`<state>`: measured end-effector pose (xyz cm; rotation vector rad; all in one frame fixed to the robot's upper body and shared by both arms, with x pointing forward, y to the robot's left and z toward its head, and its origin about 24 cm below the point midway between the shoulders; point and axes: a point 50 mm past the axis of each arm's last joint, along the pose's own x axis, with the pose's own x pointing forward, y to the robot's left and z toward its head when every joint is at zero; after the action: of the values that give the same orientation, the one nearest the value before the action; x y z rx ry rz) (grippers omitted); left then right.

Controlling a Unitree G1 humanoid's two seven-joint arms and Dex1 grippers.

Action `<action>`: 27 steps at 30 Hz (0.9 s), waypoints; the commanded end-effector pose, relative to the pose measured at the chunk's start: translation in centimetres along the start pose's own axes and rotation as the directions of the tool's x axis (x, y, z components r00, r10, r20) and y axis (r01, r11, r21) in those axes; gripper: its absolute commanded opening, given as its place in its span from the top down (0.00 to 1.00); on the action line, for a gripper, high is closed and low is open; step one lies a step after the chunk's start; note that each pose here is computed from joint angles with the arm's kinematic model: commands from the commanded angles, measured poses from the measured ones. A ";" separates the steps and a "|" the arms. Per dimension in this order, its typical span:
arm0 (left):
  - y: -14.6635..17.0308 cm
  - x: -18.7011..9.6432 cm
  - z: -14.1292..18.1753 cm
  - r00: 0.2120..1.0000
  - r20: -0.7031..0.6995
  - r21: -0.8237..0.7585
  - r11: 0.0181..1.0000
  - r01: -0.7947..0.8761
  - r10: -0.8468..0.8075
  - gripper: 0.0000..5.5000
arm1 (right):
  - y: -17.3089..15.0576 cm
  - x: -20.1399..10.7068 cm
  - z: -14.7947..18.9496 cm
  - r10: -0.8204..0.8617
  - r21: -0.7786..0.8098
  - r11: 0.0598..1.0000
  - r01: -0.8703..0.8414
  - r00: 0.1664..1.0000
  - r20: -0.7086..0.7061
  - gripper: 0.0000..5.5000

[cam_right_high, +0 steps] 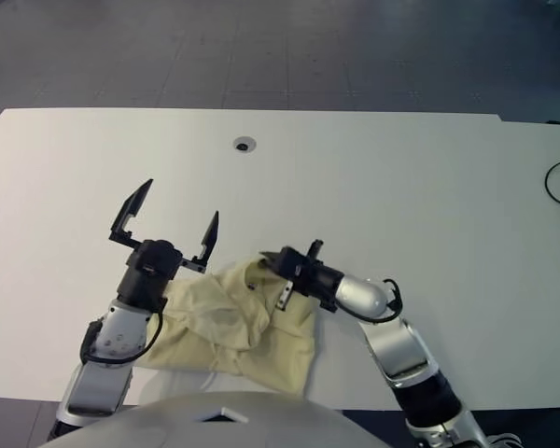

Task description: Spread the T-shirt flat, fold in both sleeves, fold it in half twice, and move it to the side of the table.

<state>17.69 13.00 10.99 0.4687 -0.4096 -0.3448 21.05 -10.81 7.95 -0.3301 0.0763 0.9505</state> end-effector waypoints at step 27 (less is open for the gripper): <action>-5.5 0.0 -1.8 0.832 -0.141 0.111 0.826 0.552 -0.537 0.03 | -4.6 0.3 6.6 -0.265 0.138 0.963 0.232 0.906 0.330 1.00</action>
<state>16.69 9.15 6.76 0.7074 -0.1606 -0.8518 24.54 -10.80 14.97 -0.0739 -0.2313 0.7378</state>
